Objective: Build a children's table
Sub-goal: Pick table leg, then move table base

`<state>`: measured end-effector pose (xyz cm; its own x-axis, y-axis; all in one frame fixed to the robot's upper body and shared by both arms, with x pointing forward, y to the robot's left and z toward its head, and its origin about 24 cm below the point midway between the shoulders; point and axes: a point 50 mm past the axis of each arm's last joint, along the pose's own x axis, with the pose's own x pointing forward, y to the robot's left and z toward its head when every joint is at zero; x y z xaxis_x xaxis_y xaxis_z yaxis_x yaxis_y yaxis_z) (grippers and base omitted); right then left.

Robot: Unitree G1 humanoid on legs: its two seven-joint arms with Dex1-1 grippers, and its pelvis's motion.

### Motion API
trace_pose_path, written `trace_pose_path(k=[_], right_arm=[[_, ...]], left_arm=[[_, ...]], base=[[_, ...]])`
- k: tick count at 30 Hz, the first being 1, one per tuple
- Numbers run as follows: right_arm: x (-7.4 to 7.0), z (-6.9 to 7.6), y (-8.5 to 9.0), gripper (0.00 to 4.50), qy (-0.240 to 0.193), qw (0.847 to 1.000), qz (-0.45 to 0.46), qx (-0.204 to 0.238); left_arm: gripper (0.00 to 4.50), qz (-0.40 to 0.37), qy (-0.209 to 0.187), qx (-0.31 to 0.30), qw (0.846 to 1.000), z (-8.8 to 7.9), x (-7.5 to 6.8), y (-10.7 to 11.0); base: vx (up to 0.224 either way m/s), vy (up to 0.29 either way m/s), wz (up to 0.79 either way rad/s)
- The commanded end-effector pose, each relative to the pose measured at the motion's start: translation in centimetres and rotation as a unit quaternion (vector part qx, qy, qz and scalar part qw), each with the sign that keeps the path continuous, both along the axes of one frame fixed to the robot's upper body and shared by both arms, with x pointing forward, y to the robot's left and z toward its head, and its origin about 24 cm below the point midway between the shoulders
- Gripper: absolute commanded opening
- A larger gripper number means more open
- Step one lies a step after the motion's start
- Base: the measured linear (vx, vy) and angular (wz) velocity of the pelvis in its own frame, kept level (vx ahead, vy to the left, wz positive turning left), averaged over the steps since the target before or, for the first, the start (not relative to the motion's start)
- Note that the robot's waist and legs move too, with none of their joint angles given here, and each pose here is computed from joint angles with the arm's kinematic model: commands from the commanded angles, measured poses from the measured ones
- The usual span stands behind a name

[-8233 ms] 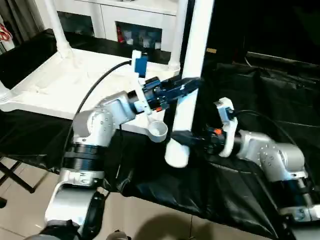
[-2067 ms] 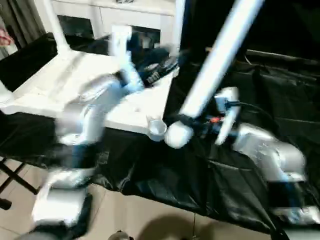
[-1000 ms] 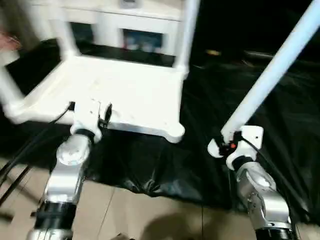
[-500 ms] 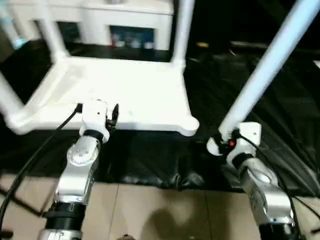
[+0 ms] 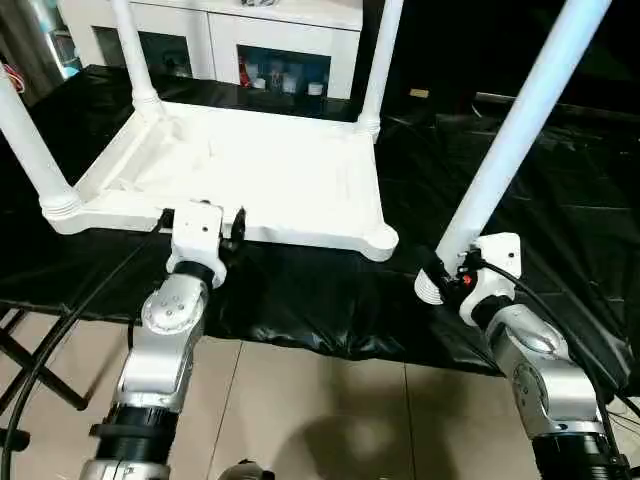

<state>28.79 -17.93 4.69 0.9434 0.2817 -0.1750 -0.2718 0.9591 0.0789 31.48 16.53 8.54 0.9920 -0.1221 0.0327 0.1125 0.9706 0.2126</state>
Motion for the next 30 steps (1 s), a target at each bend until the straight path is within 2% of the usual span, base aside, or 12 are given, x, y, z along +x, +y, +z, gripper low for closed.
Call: trace_pose_path(k=[1,7,20,29,30], right_arm=[[-0.17,0.08,-0.56,1.89,-0.005,1.0,-0.014,0.008],[-0.29,-0.02,-0.24,1.89,-0.004,1.0,-0.015,0.006],[-0.66,-0.03,-0.55,1.89,-0.004,1.0,-0.016,-0.006],[-0.75,-0.15,-0.4,1.89,-0.001,1.0,-0.017,-0.008],[-0.76,-0.14,-0.4,1.89,0.0,1.0,-0.016,-0.009]], left_arm=[[2.79,-0.022,-0.004,0.003,1.0,0.38,0.21,-0.82],[2.79,-0.023,0.003,-0.003,1.0,0.31,0.43,-0.5],[2.79,-0.02,0.015,-0.024,0.999,-0.17,0.5,-0.66],[2.79,-0.024,0.016,-0.025,0.999,-0.22,0.49,-0.7],[2.79,-0.039,0.007,-0.04,0.998,-0.09,0.39,-1.01]], base=[[0.0,0.0,0.0],[0.045,0.007,-0.05],[0.132,-0.012,0.01],[0.064,-0.056,0.04],[0.069,0.078,0.01]])
